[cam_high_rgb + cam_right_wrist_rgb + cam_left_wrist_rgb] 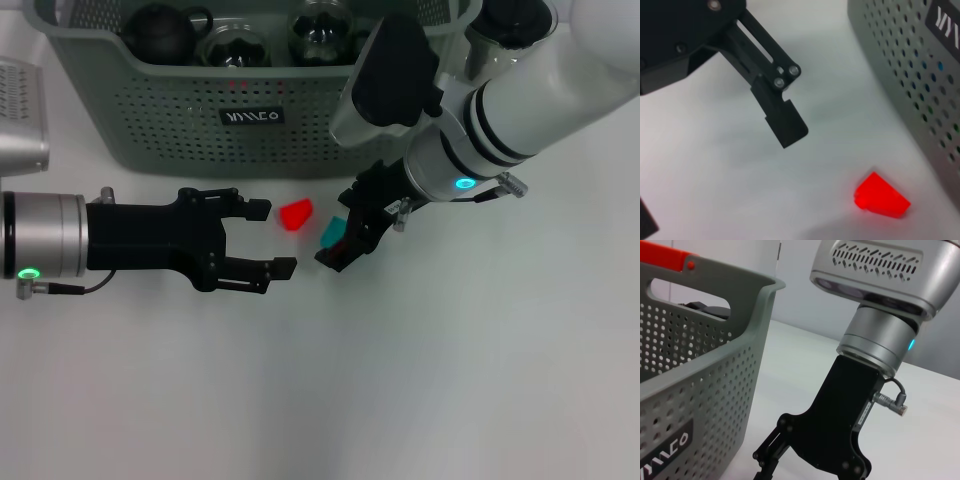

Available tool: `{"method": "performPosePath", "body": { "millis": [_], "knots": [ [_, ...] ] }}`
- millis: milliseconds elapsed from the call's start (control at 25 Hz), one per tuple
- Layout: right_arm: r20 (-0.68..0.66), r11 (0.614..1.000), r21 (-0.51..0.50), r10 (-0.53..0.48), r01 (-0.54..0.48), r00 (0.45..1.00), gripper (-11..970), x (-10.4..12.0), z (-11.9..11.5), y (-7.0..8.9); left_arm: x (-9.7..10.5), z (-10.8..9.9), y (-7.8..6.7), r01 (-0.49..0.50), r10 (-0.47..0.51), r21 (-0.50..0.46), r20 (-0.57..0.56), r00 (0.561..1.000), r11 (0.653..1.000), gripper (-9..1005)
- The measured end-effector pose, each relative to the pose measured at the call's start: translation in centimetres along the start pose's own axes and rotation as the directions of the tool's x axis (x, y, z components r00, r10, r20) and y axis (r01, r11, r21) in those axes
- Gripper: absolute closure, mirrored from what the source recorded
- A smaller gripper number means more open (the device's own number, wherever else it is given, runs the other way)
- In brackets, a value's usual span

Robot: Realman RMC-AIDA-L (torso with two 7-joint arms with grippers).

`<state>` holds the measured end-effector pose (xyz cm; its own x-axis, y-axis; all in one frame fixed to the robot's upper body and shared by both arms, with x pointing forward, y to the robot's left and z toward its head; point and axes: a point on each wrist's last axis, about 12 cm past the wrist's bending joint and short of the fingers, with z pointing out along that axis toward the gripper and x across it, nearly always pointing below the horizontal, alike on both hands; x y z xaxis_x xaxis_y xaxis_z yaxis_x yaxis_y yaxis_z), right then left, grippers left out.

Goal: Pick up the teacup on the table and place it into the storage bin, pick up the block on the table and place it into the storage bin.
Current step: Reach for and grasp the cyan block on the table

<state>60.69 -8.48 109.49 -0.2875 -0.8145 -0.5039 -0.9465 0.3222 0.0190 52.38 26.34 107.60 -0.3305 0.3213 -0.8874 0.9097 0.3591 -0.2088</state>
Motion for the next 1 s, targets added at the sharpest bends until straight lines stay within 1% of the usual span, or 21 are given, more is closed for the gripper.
{"method": "performPosePath", "body": {
  "millis": [320, 520, 760, 1000],
  "knots": [
    [-0.005, 1.000, 0.018, 0.009, -0.009, 1.000, 29, 0.03, 0.27, 0.05, 0.09, 0.13, 0.03, 0.002, -0.002, -0.003, -0.004, 1.000, 1.000, 137],
    [-0.015, 1.000, 0.023, 0.004, -0.004, 1.000, 218, 0.05, 0.44, 0.16, 0.10, 0.13, 0.03, 0.003, -0.003, -0.003, -0.004, 1.000, 1.000, 137],
    [-0.017, 1.000, 0.025, 0.013, -0.013, 1.000, 476, -0.17, 0.41, 0.16, 0.11, 0.13, 0.02, 0.003, -0.003, -0.003, -0.004, 1.000, 1.000, 137],
    [-0.018, 1.000, 0.012, 0.004, -0.004, 1.000, 522, -0.42, -0.12, 0.13, 0.13, 0.05, 0.01, 0.004, -0.004, -0.004, -0.002, 1.000, 1.000, 137]
  ]
}}
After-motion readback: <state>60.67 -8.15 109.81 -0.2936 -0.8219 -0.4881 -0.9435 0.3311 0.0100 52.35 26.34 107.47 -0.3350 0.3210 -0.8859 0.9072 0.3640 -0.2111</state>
